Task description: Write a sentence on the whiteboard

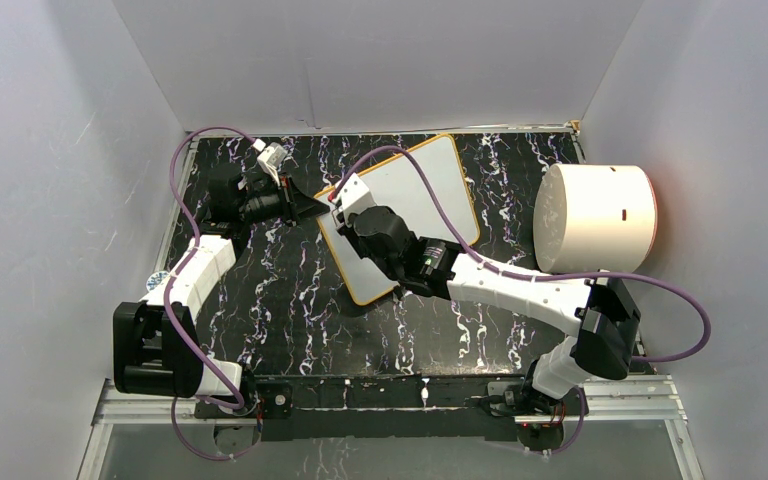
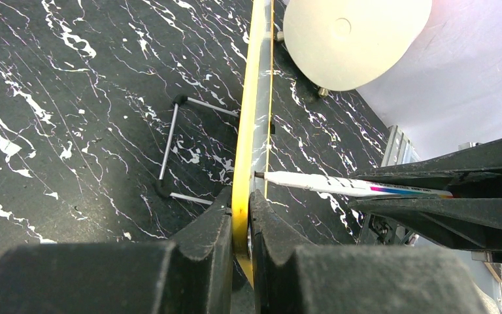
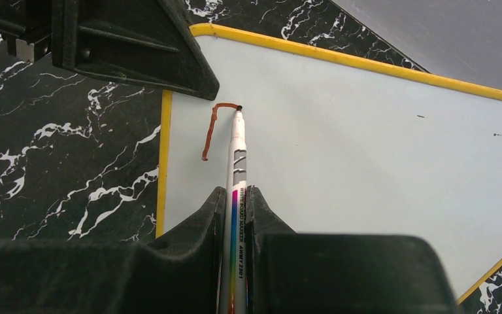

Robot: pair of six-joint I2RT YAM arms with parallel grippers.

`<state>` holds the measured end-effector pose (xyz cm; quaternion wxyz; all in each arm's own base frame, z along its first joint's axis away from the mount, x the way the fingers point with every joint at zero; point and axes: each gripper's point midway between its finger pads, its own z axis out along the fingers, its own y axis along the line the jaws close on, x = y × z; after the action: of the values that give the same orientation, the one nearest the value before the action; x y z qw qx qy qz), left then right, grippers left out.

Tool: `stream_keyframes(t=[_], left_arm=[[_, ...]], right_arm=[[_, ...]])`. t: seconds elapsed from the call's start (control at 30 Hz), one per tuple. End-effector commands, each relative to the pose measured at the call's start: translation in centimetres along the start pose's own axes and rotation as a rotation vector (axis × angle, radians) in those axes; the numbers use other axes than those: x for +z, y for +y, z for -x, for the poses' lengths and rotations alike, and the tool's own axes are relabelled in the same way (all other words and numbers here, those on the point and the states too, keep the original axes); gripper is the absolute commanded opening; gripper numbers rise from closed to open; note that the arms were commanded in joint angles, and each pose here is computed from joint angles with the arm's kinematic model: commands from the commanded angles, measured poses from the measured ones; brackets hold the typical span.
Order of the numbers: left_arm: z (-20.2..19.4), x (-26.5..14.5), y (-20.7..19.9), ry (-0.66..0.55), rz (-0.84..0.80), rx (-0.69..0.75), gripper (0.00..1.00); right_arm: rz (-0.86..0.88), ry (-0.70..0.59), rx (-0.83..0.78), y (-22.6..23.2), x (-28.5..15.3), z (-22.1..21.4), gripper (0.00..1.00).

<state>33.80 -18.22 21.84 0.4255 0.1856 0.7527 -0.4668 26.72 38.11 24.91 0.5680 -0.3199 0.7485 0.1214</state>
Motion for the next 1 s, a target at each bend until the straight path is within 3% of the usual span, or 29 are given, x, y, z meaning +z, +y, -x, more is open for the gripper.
stream_keyframes(t=[0.0, 0.97], left_arm=[[-1.8, 0.5, 0.9, 0.053, 0.029, -0.01, 0.0], [-2.0, 0.5, 1.0, 0.058, 0.026, -0.019, 0.0]], right_arm=[[-0.061, -0.025, 0.046, -1.7, -0.4, 1.5, 0.0], [0.001, 0.07, 0.04, -1.0, -1.3, -0.9, 0.0]])
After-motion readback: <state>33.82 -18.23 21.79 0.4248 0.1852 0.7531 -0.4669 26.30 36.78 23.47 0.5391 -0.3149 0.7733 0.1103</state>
